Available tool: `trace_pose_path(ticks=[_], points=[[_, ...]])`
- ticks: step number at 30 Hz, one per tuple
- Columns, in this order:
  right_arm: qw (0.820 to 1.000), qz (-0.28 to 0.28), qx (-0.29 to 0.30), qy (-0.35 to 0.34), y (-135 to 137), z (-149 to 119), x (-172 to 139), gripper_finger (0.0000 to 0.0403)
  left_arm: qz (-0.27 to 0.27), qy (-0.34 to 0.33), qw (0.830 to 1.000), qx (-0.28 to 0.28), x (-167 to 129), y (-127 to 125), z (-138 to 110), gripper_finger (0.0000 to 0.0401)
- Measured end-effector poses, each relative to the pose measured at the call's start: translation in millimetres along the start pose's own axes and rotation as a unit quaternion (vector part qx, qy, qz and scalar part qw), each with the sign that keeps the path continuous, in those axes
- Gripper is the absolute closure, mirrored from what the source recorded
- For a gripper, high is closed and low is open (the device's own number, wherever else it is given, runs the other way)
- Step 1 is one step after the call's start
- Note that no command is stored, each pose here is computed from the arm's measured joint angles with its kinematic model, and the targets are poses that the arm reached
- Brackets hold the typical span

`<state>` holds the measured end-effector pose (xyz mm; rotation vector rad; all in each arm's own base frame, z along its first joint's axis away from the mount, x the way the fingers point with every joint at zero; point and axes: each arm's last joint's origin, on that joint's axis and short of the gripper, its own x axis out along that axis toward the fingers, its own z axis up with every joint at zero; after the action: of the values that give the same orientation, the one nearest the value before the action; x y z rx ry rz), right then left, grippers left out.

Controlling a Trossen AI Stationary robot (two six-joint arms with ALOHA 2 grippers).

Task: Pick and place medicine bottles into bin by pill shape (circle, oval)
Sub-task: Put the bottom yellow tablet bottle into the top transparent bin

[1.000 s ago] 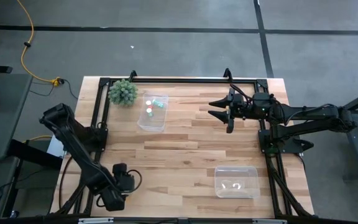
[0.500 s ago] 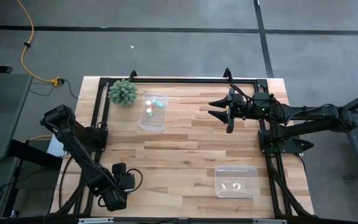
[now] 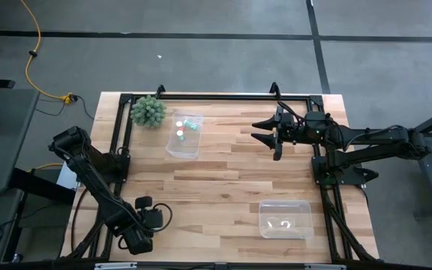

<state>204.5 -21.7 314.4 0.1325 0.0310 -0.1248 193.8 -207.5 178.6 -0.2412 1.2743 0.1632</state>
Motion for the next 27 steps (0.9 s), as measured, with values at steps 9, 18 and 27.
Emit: trace_pose_path(ticks=[9,18,27], points=[[1.000,0.000,0.000,0.002,-0.1,-0.5,0.0,0.0233,-0.017,-0.024,1.000,-0.007,-16.2,9.1,10.8,0.0293],[1.000,0.000,0.000,0.002,-0.1,-0.4,0.0,0.0233,0.025,-0.239,0.970,-0.028,-88.5,73.1,54.0,0.0287],[0.999,0.006,0.040,0.004,0.4,-0.6,0.0,0.0233,0.065,-0.421,0.904,-0.043,-126.5,134.9,120.4,0.0286]])
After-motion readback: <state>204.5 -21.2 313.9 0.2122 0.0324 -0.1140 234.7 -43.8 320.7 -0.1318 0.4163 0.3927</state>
